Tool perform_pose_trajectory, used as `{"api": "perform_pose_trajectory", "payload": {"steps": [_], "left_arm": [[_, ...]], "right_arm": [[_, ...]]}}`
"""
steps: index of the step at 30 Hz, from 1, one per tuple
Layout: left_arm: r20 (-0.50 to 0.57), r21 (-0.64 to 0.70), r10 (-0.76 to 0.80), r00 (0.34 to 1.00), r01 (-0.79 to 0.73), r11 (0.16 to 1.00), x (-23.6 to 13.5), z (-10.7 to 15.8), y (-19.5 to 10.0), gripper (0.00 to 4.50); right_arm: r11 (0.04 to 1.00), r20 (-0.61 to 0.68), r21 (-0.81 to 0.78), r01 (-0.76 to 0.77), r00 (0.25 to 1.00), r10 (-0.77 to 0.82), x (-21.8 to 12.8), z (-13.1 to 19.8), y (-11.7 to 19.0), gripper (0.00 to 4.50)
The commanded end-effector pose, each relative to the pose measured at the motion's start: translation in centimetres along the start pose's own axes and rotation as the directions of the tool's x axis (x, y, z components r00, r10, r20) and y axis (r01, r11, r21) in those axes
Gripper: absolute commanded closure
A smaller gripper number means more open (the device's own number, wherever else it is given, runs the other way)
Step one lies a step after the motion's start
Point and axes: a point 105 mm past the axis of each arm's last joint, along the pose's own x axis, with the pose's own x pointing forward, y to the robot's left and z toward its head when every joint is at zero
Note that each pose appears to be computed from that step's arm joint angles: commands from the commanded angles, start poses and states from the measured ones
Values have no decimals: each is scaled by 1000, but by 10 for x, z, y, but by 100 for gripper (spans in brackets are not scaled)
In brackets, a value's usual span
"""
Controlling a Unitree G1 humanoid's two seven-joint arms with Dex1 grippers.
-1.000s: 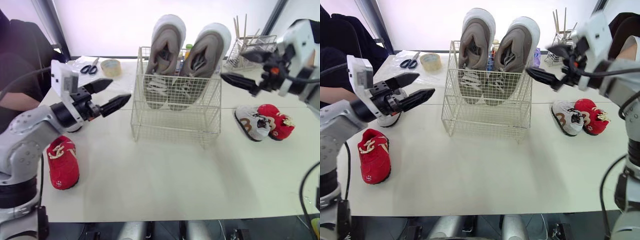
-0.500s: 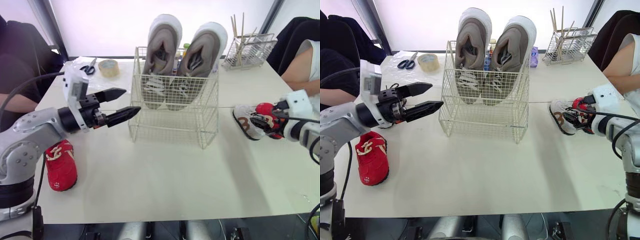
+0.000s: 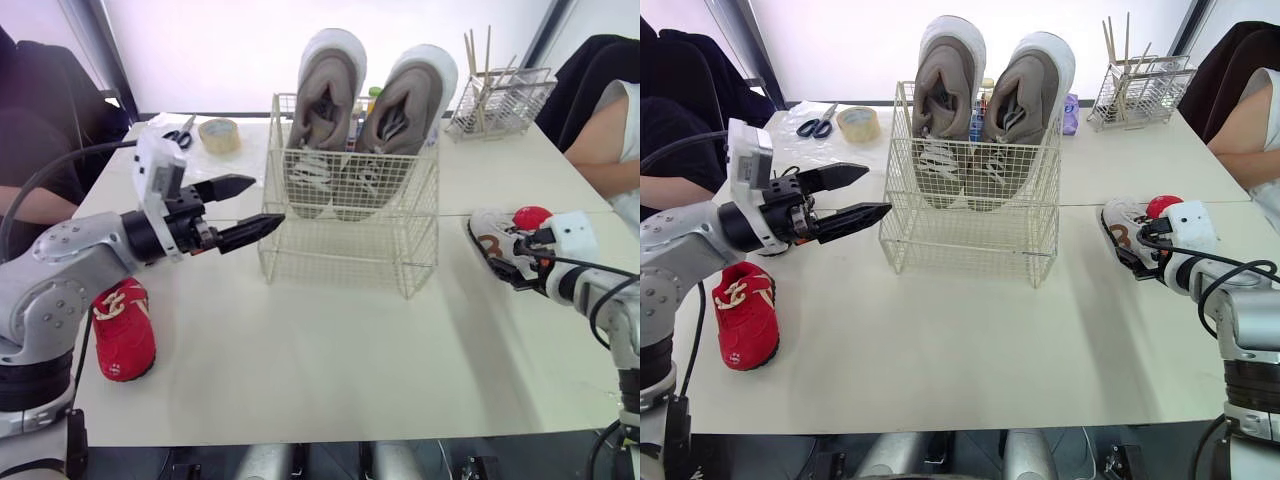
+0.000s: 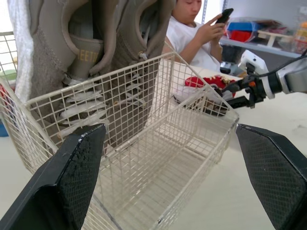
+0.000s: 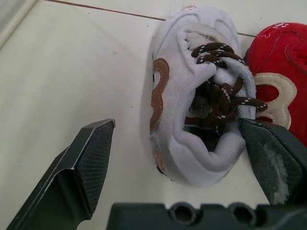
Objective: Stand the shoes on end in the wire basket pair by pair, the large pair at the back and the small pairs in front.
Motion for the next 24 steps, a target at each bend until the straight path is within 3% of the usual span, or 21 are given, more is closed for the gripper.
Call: {"api": "perform_pose_trajectory", "payload": {"steps": [1, 4, 7, 14, 18, 24], "left_arm": [[19, 64, 6, 1000, -7, 998, -1, 10, 0, 4], [15, 76, 10, 1000, -11, 997, 0, 10, 1, 4], [18, 86, 15, 1000, -17, 996, 0, 11, 1, 0], [34, 110, 22, 999, -26, 994, 4, 14, 4, 0], [41, 124, 21, 999, -26, 992, 7, 16, 7, 0], [74, 148, 43, 996, -53, 988, 11, 25, 21, 0]], "right_arm": [[999, 0, -26, 27, 1000, -27, 4, -1, -4, 0], [999, -4, -44, 27, 1000, -27, 7, -3, -3, 0], [992, -9, -125, 32, 999, -34, 10, -3, -3, 88], [962, 6, -272, 2, 1000, 0, 7, 2, 5, 440], [948, 35, -319, -3, 999, 15, 3, 13, 8, 448], [916, 224, -399, 31, 972, 65, -20, 81, 5, 448]]}}
